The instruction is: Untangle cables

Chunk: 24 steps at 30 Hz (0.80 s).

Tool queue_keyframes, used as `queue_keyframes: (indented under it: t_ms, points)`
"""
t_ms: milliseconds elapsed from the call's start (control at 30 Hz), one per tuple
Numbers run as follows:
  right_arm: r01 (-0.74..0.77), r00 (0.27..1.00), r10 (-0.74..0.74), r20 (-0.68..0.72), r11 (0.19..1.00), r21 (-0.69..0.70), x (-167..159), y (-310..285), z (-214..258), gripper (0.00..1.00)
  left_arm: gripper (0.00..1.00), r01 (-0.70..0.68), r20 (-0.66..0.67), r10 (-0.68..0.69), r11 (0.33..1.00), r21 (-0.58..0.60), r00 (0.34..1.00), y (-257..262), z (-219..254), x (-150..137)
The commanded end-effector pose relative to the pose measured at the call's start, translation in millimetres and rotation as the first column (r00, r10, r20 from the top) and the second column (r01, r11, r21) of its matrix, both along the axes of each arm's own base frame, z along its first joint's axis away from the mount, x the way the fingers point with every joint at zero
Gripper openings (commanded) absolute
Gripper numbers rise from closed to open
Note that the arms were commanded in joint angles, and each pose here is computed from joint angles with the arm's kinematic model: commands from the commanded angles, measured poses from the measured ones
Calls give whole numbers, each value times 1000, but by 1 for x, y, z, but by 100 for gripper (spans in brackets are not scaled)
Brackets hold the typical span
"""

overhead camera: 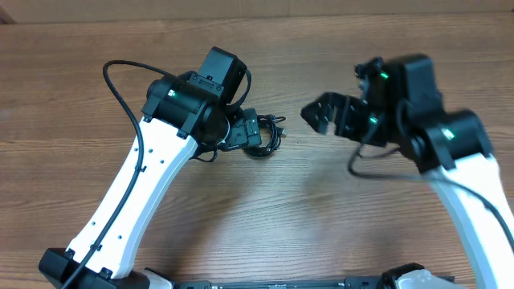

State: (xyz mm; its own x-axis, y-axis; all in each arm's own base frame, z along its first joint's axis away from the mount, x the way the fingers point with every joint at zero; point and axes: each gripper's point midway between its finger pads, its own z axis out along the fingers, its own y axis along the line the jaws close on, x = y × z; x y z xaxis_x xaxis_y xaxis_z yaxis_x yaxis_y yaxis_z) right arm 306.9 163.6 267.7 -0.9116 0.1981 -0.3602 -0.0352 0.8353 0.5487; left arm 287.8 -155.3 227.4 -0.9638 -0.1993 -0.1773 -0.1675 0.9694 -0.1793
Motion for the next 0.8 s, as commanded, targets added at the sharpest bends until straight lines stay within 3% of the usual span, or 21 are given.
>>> queue_keyframes:
  t_ms: [0, 333, 567, 767]
  points:
    - [18, 997, -22, -68, 998, -59, 14, 4, -27, 100, 100, 17, 32, -18, 999, 42, 999, 4, 1, 6]
    - [-52, 972, 25, -232, 993, -110, 25, 32, -92, 100, 100, -117, 64, 117, 993, 6, 991, 26, 2, 31]
    - [-46, 958, 9, -287, 992, -121, 34, 40, -121, 96, 100, -177, 50, 174, 982, 70, 984, 51, -10, 43]
    - [-48, 952, 7, -306, 991, -128, 41, 43, -137, 89, 100, -108, -33, 109, 994, 29, 993, 38, -30, 45]
